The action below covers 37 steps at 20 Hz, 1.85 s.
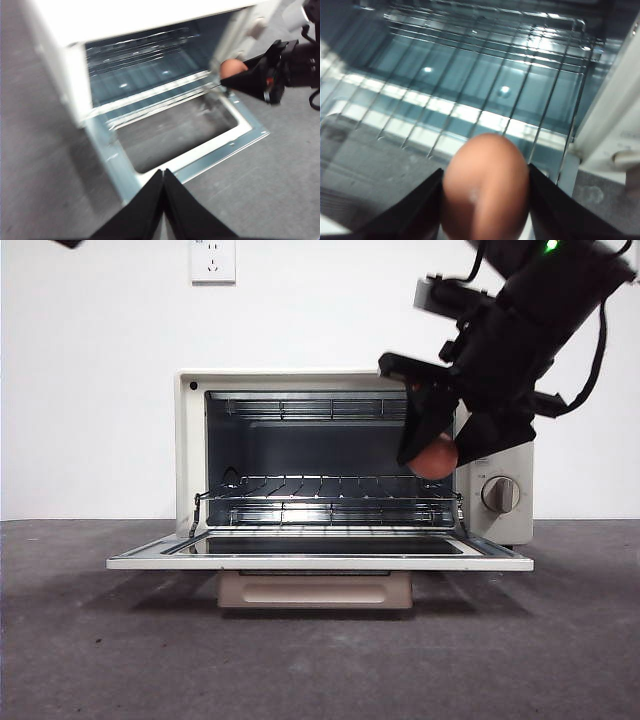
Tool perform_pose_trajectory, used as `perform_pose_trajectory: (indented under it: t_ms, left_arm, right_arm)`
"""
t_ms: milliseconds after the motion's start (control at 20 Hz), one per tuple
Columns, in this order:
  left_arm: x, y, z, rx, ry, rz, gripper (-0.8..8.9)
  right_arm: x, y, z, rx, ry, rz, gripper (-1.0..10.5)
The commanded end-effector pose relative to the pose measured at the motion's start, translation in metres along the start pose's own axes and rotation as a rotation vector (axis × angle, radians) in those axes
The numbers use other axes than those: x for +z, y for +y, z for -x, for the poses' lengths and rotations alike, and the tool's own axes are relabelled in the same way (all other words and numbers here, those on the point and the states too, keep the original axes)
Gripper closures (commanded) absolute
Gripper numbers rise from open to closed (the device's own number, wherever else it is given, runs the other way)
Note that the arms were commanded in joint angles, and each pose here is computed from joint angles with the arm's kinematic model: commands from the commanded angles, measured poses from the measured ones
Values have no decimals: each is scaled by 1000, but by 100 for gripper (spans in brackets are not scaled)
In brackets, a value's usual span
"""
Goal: Eggoven
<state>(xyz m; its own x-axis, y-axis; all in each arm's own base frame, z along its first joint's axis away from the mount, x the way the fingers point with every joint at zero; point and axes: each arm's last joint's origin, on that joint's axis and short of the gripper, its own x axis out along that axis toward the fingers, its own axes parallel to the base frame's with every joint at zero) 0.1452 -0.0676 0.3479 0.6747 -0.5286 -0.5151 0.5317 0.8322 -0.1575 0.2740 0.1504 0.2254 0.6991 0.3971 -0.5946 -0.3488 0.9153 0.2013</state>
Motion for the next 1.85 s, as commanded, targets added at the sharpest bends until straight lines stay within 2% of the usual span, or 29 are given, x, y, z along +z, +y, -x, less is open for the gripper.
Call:
perform_pose_trajectory:
  t_ms: [50,350,1150,1200,1350,1400,1850]
  left_arm:
    - [-8,1,6,14,-4,18,807]
    - [-22,0,18,19,0,43,807]
    - [-25,-2,26,19,-10,58,807]
    - [-25,-2,26,19,-10,58,807]
    - [-25,-2,26,19,-10,58,807]
    - [-25,-2,26,19,-10,58,807]
    - [-24,-2,24,19,-4,58,807]
  right_arm:
    - [15,3,-9,25,-37,-12,944]
    - [29,2,-33,18,-22,-19,944]
    - [19,3,-52,32,31,-44,940]
    - [19,3,-52,32,31,-44,915]
    - [19,3,-52,31,31,-47,705]
    - [19,3,-52,31,31,-54,676]
    - [21,4,-51,30,22,-63,629]
